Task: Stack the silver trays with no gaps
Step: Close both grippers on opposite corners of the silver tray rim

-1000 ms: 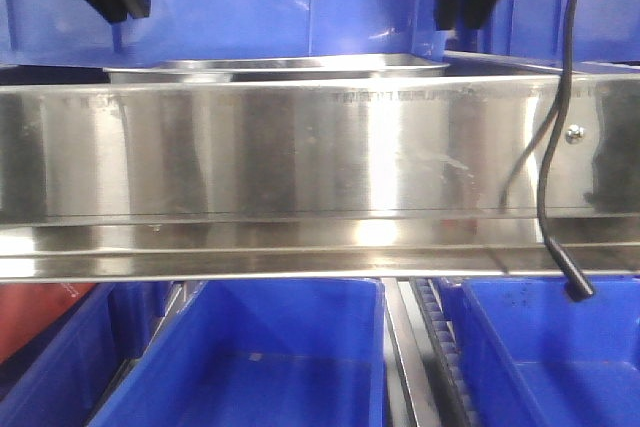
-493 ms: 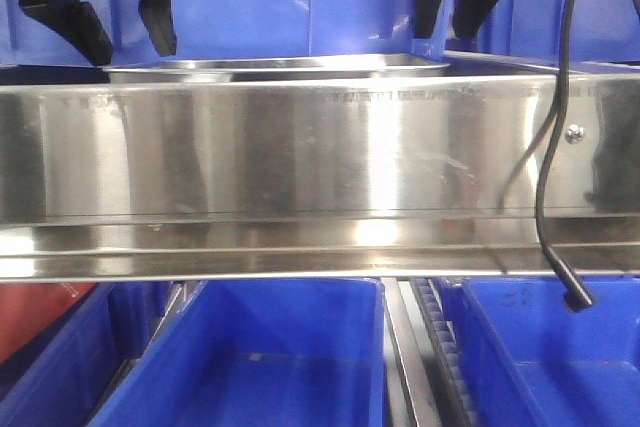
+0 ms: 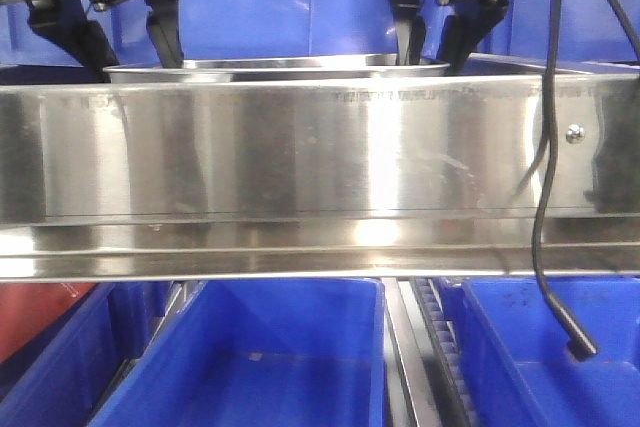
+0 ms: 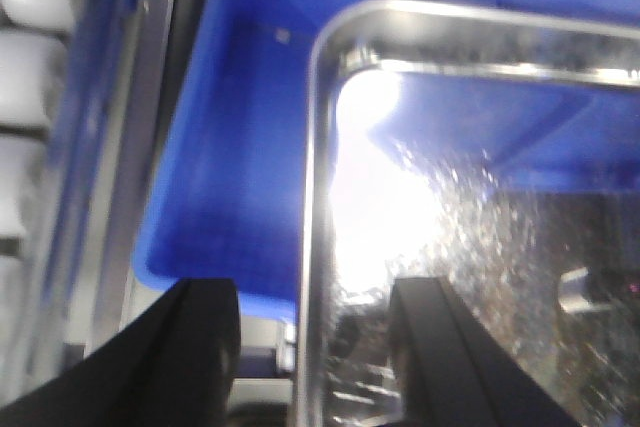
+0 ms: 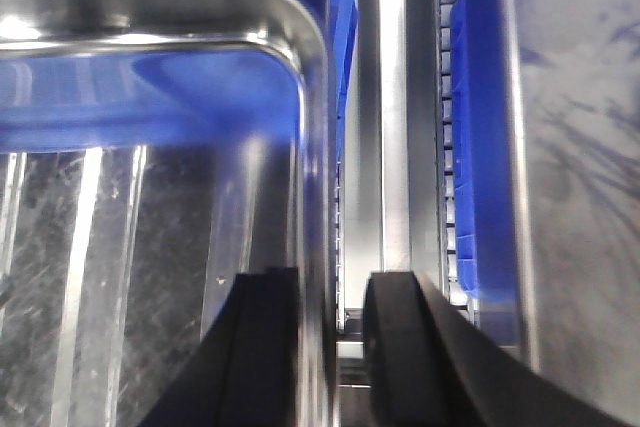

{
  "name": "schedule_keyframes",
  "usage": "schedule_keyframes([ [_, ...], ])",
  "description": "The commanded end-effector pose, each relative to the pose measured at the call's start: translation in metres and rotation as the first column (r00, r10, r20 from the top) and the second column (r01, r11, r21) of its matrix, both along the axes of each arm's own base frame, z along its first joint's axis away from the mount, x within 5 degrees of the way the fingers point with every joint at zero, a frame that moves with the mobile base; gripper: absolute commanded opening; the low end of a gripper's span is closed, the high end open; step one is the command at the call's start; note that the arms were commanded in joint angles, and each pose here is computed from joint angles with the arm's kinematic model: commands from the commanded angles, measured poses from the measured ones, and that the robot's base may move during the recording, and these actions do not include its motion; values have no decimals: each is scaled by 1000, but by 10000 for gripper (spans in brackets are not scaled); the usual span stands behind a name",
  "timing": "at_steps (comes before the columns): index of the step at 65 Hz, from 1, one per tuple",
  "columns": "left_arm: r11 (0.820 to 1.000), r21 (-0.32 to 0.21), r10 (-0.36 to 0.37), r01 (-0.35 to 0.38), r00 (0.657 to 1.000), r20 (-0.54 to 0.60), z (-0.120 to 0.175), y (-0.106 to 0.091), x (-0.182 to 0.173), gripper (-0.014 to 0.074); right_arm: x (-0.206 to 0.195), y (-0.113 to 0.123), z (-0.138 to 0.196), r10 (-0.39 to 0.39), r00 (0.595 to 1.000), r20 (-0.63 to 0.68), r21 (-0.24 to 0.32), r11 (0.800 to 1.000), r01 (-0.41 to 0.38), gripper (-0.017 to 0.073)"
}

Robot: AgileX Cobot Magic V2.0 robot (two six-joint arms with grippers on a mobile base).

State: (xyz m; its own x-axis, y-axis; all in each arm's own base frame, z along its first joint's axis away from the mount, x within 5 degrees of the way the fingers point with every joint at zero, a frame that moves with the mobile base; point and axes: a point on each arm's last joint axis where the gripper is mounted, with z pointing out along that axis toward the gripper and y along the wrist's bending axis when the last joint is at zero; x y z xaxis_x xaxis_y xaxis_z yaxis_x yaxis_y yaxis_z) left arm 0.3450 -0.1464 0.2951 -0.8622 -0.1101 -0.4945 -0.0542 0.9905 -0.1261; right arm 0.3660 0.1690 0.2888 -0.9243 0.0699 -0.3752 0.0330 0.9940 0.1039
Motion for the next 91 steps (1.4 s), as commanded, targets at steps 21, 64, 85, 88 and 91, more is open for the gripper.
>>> schedule_keyframes([
  [21, 1000, -10, -3, 3, 1000, -10, -6, -4, 2, 263, 5, 2, -5, 3, 1000, 6, -2, 1000, -3, 109],
  [64, 1000, 0, -9, 9, 1000, 11, -6, -4, 3, 11, 5, 2, -6, 2, 1000, 5, -3, 1000, -2, 109],
  [85, 1000, -2, -10, 10, 1000, 14, -5, -4, 4, -10, 5, 2, -6, 2, 1000, 3, -4, 1000, -2, -6],
  [88, 1000, -2, -10, 10, 1000, 14, -5, -4, 4, -20, 5, 2, -6, 2, 1000, 3, -4, 1000, -2, -83],
  [91, 1000, -3, -10, 10, 1000, 15, -5, -4, 4, -20, 5, 2, -6, 2, 1000, 3, -4, 1000, -2, -84],
])
